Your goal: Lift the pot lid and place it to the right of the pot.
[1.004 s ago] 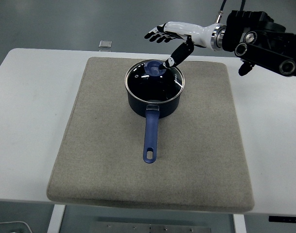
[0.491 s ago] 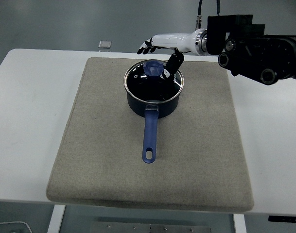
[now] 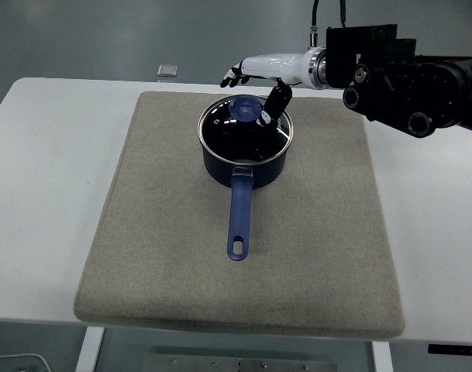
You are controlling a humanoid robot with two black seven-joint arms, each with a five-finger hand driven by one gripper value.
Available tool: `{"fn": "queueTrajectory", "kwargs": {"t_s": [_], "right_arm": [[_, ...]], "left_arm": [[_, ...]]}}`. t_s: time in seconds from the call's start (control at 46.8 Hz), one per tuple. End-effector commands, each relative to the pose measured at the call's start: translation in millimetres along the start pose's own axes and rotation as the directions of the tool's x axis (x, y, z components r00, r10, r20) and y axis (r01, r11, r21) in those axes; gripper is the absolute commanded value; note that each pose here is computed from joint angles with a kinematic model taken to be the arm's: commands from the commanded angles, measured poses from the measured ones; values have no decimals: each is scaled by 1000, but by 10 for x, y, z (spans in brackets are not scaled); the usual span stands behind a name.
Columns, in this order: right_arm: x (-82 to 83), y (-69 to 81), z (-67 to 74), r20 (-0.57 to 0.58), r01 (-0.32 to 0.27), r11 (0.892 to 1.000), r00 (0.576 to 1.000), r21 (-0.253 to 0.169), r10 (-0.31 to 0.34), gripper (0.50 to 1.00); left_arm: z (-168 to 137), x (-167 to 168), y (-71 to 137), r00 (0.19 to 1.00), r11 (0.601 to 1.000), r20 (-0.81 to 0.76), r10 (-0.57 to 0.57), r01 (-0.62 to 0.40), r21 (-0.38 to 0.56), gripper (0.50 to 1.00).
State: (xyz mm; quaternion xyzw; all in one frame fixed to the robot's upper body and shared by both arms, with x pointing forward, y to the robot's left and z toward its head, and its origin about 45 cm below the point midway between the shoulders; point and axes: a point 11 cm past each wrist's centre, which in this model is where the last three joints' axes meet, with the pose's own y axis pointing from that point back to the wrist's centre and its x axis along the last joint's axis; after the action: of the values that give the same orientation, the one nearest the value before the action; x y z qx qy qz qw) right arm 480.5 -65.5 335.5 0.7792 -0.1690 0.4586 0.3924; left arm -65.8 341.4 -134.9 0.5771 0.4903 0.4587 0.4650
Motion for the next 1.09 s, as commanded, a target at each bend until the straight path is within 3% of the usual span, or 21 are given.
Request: {"fn": "queueTrajectory", "kwargs": {"t_s": [0.0,0.449,0.748,1.068], "right_arm": [[-1,-1,8,4,-2,1000,1000,-3,2,897],[-60,-13,28,4,12,1000,1000,-8,-12,887],[-123,-51,-5,6,24,1000,1000,1,-24,836],[-153,-51,18,7,31,1000,1000,-4,-31,821]], "left_arm": [[-3,1,0,1000,1000,0,0,0,0,1000],[-3,1,0,1000,1000,0,0,0,0,1000],[-3,1,0,1000,1000,0,0,0,0,1000],[-3,1,0,1000,1000,0,0,0,0,1000]]}}
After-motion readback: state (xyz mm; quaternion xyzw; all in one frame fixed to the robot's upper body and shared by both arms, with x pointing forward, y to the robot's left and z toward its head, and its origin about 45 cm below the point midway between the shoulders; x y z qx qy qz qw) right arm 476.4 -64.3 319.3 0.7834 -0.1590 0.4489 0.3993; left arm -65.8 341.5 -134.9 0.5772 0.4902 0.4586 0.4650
